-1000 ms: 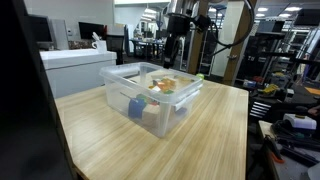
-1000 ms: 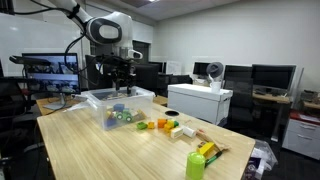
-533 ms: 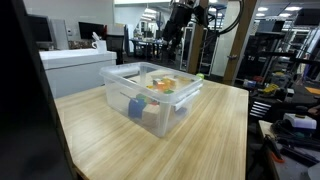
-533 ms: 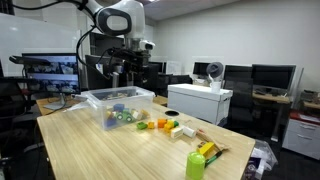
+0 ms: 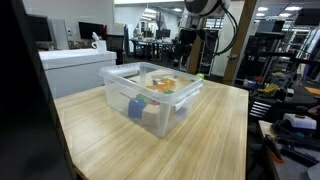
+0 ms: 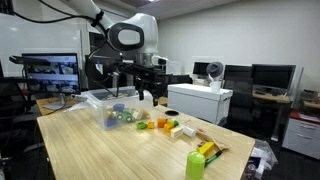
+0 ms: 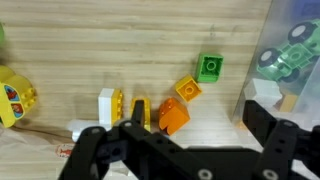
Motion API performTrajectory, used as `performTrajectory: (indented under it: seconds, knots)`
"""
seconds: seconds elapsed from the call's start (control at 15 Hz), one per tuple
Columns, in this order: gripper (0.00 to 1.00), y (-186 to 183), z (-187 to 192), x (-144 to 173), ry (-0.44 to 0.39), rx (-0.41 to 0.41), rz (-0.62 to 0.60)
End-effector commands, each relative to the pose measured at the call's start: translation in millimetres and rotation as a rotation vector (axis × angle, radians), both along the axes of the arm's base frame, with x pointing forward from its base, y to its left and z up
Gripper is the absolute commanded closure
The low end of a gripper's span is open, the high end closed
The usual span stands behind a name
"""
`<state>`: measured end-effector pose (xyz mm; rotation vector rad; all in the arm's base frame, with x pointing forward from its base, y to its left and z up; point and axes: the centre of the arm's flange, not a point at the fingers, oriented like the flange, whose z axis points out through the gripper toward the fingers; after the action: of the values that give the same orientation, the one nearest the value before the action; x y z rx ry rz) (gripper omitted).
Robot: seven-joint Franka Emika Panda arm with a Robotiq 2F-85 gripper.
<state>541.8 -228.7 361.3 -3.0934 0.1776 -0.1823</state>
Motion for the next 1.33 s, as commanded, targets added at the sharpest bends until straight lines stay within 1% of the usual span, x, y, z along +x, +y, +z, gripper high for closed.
performTrajectory:
  seconds: [0.0,0.2,0.53,0.87,1.27]
  knots:
    - [0.00,18,-25,1,0.047,-0.019,0.025]
    - [0.00,31,-50,-3,0.100,-0.035,0.070]
    - [0.00,39,-81,-6,0.145,-0.062,0.065]
    - [0.00,54,-101,2,0.141,-0.062,0.056]
    - [0.00,61,-115,9,0.120,-0.075,0.061]
